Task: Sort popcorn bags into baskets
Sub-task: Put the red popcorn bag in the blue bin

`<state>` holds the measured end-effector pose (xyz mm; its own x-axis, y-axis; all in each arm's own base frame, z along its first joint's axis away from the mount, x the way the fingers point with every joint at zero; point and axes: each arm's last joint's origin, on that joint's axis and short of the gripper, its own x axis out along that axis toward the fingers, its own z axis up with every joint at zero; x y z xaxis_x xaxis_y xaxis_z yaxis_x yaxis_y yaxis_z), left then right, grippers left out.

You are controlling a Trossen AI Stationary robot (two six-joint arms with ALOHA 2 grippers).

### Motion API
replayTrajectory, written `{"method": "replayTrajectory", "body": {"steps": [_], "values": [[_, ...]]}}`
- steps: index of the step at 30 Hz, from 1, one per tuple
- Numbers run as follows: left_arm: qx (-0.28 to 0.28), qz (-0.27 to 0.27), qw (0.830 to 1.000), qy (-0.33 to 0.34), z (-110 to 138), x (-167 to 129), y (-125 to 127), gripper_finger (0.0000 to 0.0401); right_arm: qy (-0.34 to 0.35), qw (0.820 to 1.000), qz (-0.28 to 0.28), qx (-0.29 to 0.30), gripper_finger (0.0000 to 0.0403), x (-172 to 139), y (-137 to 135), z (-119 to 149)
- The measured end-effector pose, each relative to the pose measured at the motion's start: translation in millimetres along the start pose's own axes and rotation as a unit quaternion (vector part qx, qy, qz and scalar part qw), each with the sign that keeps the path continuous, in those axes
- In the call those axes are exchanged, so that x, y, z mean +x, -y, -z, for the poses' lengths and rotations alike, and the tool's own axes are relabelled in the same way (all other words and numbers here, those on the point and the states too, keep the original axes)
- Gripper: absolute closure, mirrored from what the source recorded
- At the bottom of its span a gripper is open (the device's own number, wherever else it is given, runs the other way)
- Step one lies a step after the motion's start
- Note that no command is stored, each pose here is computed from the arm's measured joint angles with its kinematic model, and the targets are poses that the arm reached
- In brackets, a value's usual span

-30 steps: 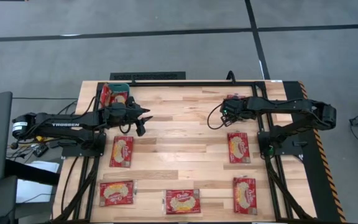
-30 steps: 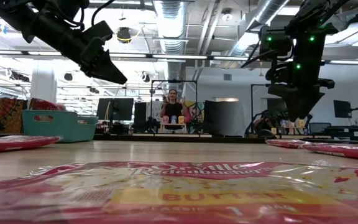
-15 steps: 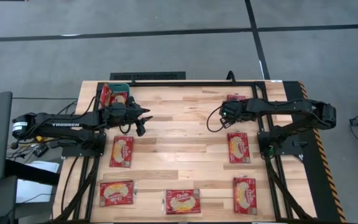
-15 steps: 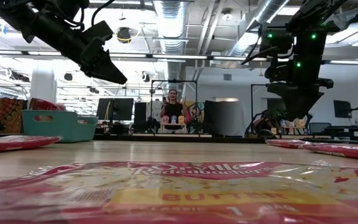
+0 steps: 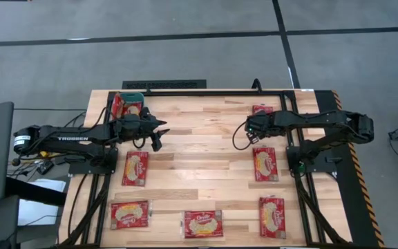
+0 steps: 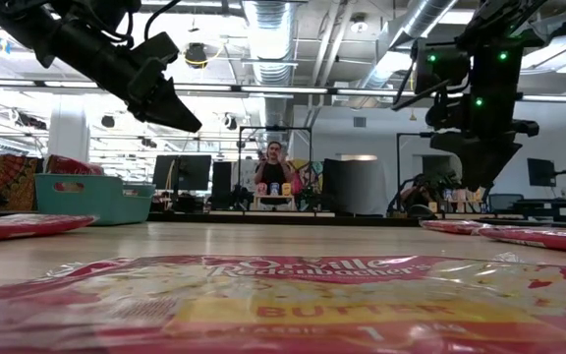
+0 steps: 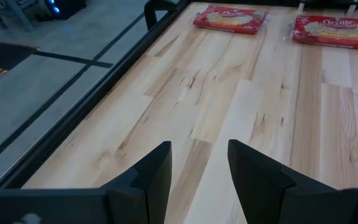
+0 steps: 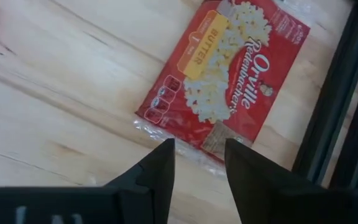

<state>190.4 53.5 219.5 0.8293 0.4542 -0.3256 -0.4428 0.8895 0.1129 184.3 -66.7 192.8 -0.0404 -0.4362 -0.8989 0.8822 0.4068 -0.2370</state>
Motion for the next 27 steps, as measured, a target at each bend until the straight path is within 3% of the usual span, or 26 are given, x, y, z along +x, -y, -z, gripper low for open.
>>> {"method": "replayTrajectory", "body": {"steps": [7, 16, 21, 27], "values": [[-0.001, 0.000, 1.000, 0.000, 0, 0, 0, 0.0253, 0.008, 1.000, -0.009, 0.020, 0.0240, 0, -2, -2], [0.001, -0.001, 1.000, 0.000, 0, 0, 0, 0.0253, -0.001, 0.999, 0.000, 0.041, 0.0156, 1, 0, 0], [0.002, -0.001, 1.000, 0.000, 0, 0, 0, 0.0253, -0.014, 0.997, 0.025, 0.067, 0.0139, 24, 10, 11], [0.003, -0.001, 1.000, 0.000, 0, 0, 0, 0.0253, -0.019, 0.996, 0.000, 0.091, 0.0138, 52, 14, 23]]}}
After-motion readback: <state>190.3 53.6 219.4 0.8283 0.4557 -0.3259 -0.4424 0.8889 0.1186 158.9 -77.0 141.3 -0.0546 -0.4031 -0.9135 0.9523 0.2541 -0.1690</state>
